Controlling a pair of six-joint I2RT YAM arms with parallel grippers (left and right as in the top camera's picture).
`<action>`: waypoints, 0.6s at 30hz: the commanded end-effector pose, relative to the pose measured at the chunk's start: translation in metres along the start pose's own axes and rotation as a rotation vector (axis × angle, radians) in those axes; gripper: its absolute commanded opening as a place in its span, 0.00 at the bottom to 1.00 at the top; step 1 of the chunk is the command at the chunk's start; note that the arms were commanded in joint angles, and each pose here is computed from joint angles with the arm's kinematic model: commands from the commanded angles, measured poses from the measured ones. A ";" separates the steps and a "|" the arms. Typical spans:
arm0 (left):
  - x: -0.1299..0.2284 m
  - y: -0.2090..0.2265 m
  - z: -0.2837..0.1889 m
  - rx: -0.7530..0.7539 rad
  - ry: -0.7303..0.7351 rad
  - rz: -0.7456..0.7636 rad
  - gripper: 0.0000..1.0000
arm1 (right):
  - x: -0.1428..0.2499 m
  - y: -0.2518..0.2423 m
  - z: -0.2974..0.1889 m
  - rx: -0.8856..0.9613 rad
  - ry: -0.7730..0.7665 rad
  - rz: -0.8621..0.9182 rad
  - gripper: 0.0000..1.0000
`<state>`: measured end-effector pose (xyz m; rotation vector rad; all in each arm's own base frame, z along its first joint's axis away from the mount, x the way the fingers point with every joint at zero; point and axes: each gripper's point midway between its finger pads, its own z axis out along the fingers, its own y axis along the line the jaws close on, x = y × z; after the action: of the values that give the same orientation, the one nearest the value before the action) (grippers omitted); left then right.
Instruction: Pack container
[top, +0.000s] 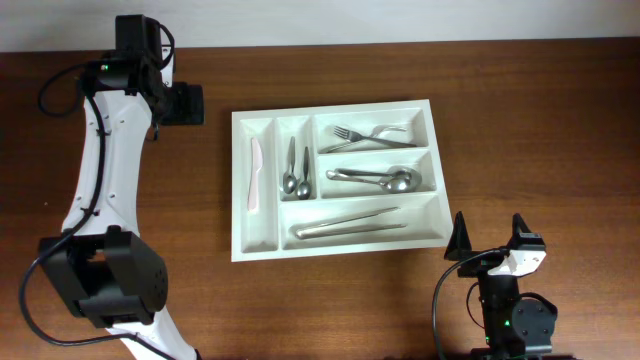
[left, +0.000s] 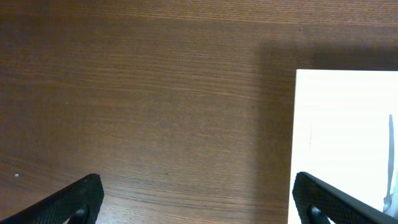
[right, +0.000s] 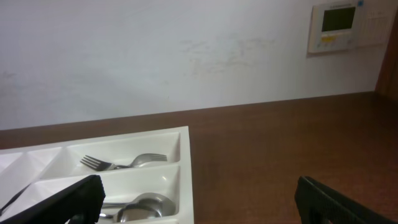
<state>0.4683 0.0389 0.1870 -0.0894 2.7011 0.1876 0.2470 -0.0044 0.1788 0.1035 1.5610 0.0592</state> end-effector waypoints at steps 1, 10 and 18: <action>-0.008 0.001 -0.011 0.003 -0.034 -0.018 0.99 | 0.000 0.003 0.000 -0.013 -0.009 -0.010 0.99; -0.007 0.001 -0.011 0.003 -0.034 -0.018 0.99 | 0.000 0.001 0.000 -0.007 -0.007 -0.047 0.99; -0.008 0.001 -0.011 0.003 -0.034 -0.018 0.99 | 0.001 0.002 0.000 -0.008 -0.006 -0.046 0.99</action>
<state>0.4683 0.0389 0.1870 -0.0888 2.7011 0.1877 0.2470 -0.0044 0.1784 0.0749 1.5632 0.0303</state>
